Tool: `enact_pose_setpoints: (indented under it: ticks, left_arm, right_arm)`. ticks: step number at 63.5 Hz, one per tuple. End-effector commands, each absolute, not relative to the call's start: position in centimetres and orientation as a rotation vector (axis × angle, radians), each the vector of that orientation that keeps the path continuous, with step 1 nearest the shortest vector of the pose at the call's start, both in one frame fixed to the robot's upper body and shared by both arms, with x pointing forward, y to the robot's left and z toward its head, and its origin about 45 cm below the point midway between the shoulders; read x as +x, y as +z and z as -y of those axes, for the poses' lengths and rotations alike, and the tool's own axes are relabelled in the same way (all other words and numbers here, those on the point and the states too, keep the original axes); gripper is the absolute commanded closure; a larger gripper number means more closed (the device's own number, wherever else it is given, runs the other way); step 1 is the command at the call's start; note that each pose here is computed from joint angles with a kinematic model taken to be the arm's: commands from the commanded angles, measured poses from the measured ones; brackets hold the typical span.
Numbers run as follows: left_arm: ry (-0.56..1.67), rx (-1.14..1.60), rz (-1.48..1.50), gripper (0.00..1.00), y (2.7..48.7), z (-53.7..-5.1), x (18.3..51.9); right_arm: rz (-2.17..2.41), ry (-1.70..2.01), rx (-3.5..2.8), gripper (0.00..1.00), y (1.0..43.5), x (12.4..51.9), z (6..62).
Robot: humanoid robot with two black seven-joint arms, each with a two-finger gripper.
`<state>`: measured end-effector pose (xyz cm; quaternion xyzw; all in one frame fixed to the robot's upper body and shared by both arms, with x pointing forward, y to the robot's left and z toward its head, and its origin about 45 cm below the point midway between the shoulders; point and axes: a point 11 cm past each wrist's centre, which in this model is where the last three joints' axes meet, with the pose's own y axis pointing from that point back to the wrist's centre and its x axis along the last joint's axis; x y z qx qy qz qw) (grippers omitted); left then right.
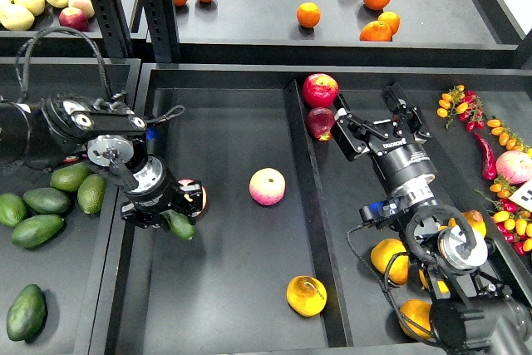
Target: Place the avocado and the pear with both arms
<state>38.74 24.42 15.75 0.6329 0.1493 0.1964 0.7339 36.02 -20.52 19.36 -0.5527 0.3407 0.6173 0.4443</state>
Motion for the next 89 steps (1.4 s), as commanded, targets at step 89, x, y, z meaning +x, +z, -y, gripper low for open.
enact_pose_setpoints:
  ticks: [89]
  left_arm:
    - [0.508, 1.588, -0.534, 0.67, 12.3, -41.2, 29.9]
  right_arm:
    - [-0.823, 1.581, -1.534, 0.0, 19.8, 36.0, 17.0]
